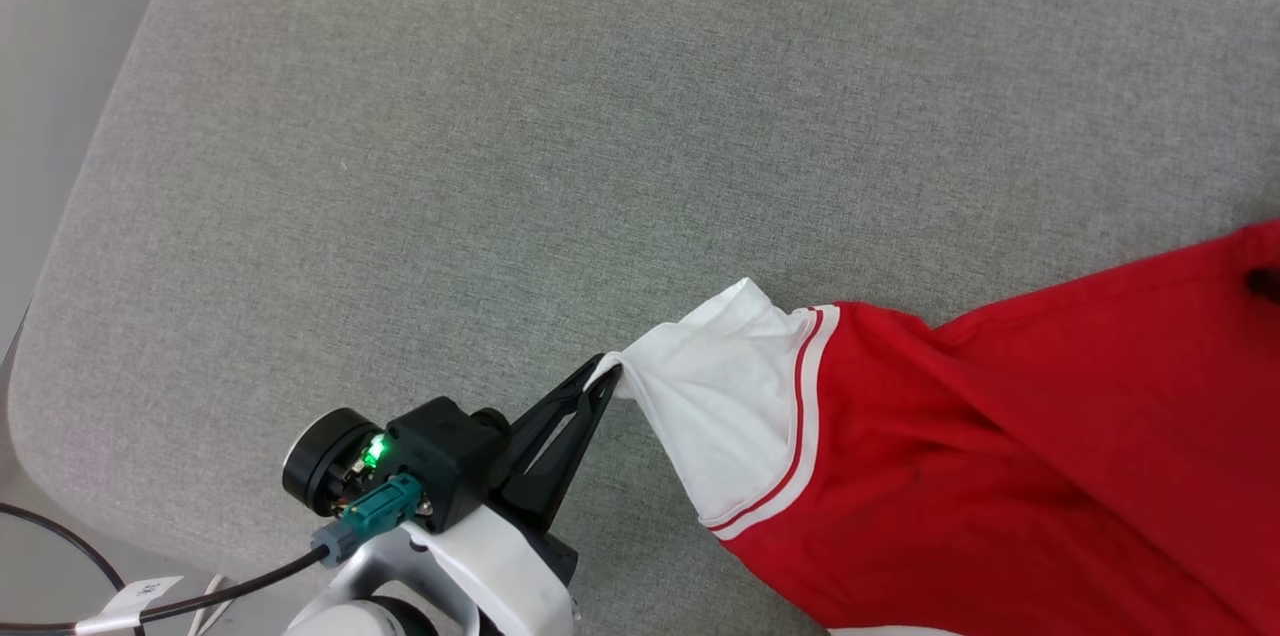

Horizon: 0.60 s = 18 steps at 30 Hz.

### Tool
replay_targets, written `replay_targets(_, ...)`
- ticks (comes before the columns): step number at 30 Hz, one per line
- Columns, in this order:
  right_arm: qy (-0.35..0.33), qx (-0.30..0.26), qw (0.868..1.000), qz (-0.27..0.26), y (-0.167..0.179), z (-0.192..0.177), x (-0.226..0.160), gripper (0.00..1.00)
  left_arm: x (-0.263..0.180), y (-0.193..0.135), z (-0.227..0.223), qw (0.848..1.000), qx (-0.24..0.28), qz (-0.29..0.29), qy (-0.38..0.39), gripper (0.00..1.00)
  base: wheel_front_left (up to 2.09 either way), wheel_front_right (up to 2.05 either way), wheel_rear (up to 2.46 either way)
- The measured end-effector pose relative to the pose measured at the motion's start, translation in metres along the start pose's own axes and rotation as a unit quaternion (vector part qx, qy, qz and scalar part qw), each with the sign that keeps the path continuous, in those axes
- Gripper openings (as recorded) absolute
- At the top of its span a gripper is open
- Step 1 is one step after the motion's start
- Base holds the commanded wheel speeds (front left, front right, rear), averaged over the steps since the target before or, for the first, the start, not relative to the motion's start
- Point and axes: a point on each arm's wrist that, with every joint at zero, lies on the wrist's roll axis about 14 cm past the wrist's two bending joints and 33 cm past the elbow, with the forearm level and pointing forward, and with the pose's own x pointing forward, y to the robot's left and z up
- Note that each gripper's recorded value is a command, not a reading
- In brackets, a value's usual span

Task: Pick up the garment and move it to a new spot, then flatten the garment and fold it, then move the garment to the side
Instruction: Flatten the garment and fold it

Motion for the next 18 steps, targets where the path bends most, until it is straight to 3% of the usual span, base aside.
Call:
replay_targets(9,-0.028,0.013,1.0,0.003,-0.003,-0.003,-0.011,0.0,-0.002,-0.001,0.008,1.0,0.009,-0.003,-0.013,0.0,0.0,0.0,0.0)
replay_targets(18,-0.17,0.024,0.985,-0.013,-0.013,0.027,-0.074,0.0,-0.016,-0.003,0.038,0.998,0.025,-0.007,-0.056,0.0,0.0,0.0,0.0)
